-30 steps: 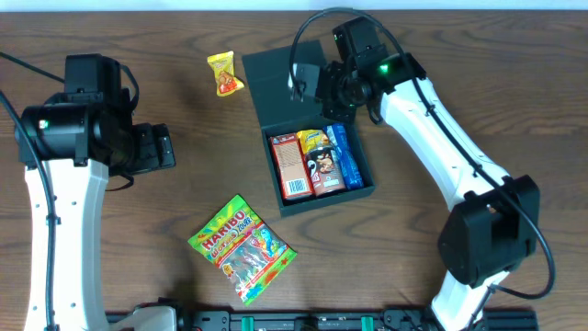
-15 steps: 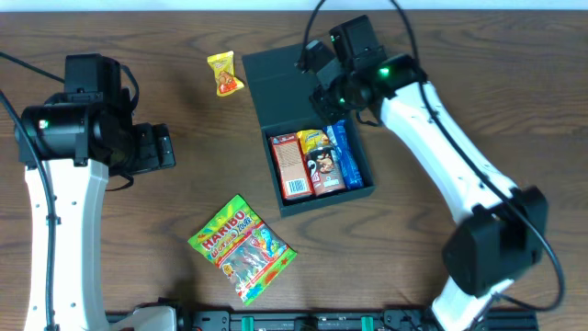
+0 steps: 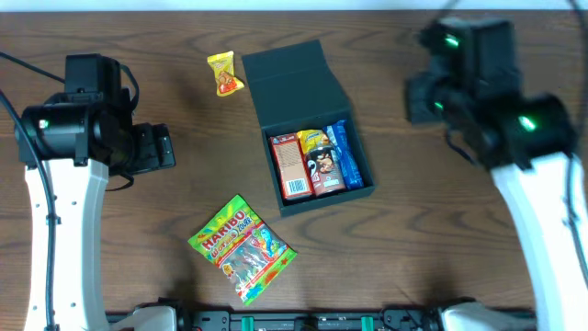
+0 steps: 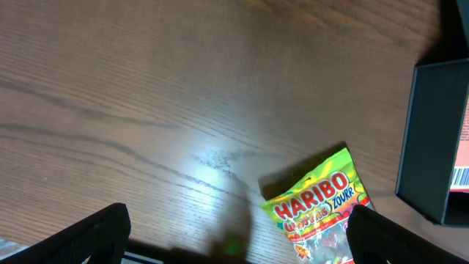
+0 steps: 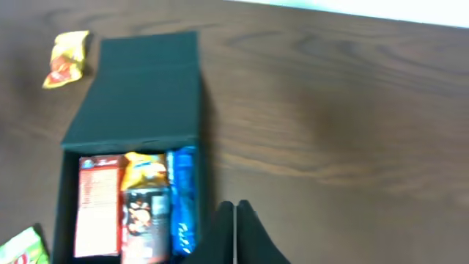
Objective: Pack container
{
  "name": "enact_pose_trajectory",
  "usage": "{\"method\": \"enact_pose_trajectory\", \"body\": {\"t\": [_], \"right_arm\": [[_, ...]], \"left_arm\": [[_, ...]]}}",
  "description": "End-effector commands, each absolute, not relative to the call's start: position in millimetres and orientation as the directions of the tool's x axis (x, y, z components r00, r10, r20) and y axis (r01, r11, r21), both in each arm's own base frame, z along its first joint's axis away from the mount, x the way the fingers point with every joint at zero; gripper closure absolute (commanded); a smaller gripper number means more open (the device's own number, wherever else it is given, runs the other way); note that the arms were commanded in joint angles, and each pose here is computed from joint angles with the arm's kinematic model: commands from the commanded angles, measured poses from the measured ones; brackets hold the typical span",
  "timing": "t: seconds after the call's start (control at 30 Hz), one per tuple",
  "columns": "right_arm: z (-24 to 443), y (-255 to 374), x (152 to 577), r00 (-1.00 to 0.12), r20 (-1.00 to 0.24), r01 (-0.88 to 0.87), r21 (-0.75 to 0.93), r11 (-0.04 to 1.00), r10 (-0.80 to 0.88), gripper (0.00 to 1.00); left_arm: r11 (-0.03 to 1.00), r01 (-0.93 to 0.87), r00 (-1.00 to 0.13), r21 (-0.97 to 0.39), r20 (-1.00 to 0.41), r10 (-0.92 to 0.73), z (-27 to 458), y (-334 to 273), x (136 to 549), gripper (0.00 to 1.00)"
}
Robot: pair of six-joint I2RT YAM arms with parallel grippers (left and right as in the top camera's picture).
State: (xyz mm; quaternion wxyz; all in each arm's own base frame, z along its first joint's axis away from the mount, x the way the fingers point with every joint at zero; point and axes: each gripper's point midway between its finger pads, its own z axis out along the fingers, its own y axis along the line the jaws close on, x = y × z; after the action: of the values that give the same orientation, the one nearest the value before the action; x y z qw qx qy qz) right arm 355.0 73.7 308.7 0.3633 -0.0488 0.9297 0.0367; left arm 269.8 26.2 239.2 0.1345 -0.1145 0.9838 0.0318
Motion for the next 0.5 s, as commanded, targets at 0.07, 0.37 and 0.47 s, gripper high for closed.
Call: {"method": "enact_pose_trajectory", "body": {"t": [0.07,0.37,0.47], "right_arm": [[292,29,316,-0.721,-0.692,0.019,0.029,0.999,0.034,0.72],[251,-42,280,-0.624,-0.717,0.386,0.063,0.921,0.31,0.01],[239,-78,264,-0.51,-0.696,0.624,0.104,0.774,0.505,0.01]], "left_arm": [[0.97,-0.233,-0.925,0.064,-0.323,-0.201,244,34,280,0.05],[0.971,-0.234,-0.916,0.056,-0.348,-0.201,246,34,287,0.05],[0.971,-0.235,-0.908,0.05,-0.367,-0.201,247,34,292,0.05]]}}
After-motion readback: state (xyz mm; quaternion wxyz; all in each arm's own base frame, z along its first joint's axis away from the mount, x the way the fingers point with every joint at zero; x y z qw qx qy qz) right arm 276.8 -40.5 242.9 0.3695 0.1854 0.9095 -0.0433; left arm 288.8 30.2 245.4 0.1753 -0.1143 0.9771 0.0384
